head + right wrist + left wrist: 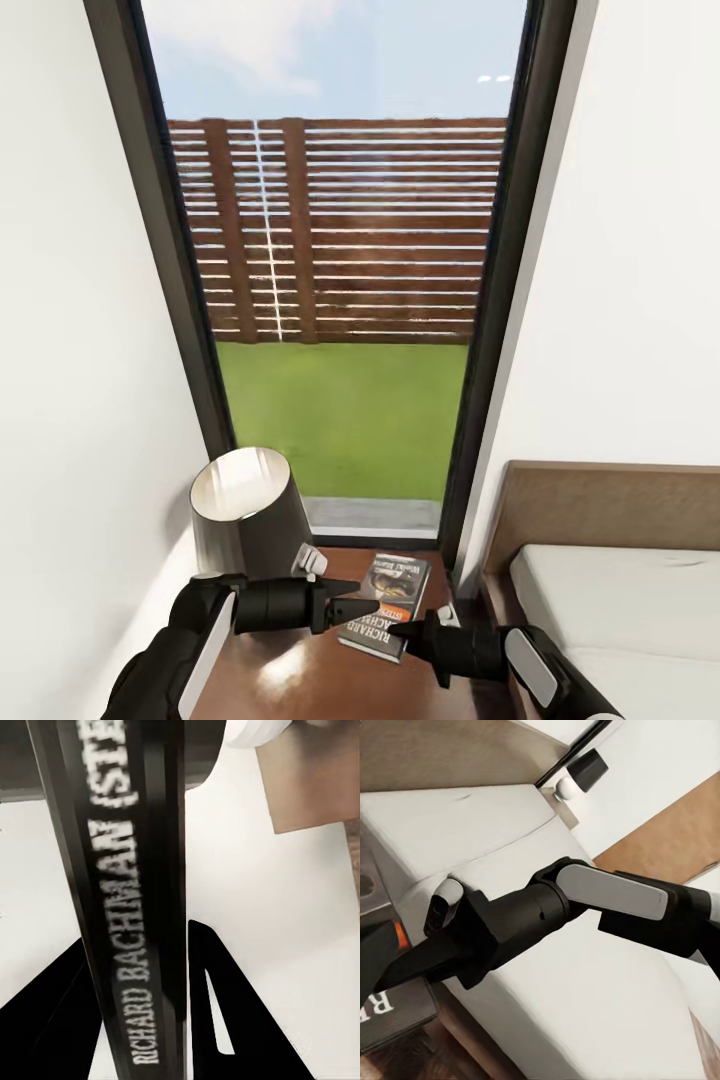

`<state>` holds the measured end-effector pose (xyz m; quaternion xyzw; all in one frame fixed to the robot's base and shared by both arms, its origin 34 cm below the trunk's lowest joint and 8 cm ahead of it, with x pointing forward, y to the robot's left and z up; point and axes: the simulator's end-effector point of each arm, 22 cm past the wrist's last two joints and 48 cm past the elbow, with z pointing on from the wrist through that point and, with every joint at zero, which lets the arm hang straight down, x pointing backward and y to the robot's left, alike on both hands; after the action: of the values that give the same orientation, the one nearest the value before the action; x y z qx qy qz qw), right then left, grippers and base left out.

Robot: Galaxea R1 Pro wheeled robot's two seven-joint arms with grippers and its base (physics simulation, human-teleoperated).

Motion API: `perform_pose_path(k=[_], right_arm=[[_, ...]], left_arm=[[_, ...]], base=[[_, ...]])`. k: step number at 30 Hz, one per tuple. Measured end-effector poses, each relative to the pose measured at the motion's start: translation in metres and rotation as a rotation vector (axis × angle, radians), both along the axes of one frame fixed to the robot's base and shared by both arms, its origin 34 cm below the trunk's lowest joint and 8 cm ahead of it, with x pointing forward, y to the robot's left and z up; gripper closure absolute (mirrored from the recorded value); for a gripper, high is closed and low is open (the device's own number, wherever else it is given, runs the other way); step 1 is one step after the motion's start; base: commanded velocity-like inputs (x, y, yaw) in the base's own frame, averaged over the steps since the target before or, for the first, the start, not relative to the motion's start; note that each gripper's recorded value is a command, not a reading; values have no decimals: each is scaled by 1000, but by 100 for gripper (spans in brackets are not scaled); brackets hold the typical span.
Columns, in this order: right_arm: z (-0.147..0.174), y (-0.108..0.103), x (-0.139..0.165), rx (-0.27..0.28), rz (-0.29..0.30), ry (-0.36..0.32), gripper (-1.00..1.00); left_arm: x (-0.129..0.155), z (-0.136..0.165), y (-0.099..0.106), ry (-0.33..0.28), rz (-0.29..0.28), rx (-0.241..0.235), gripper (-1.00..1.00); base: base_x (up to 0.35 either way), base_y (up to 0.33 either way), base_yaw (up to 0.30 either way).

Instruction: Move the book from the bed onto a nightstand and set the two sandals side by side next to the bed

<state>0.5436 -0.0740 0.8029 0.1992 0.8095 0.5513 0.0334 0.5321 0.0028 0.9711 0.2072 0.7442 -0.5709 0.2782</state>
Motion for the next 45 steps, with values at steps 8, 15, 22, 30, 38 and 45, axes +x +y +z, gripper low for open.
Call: perform_pose_path(k=[8, 15, 22, 30, 38, 45], right_arm=[[-10, 0, 0, 1, 2, 6, 100], [-19, 0, 2, 1, 2, 5, 100], [-28, 0, 3, 1, 2, 5, 100], [-39, 0, 4, -1, 3, 4, 100], [-50, 0, 4, -2, 5, 3, 100], [-61, 0, 5, -2, 6, 3, 100]], left_arm=[[2, -9, 0, -1, 0, -1, -100], [3, -18, 0, -2, 0, 0, -100], [4, -28, 0, -4, 1, 1, -100], [6, -39, 0, -5, 2, 3, -100], [7, -51, 0, -6, 3, 6, -100], [7, -61, 0, -4, 3, 3, -100]], base=[[0, 0, 0], [0, 0, 0], [0, 0, 0], [0, 0, 0], [0, 0, 0], [0, 0, 0]])
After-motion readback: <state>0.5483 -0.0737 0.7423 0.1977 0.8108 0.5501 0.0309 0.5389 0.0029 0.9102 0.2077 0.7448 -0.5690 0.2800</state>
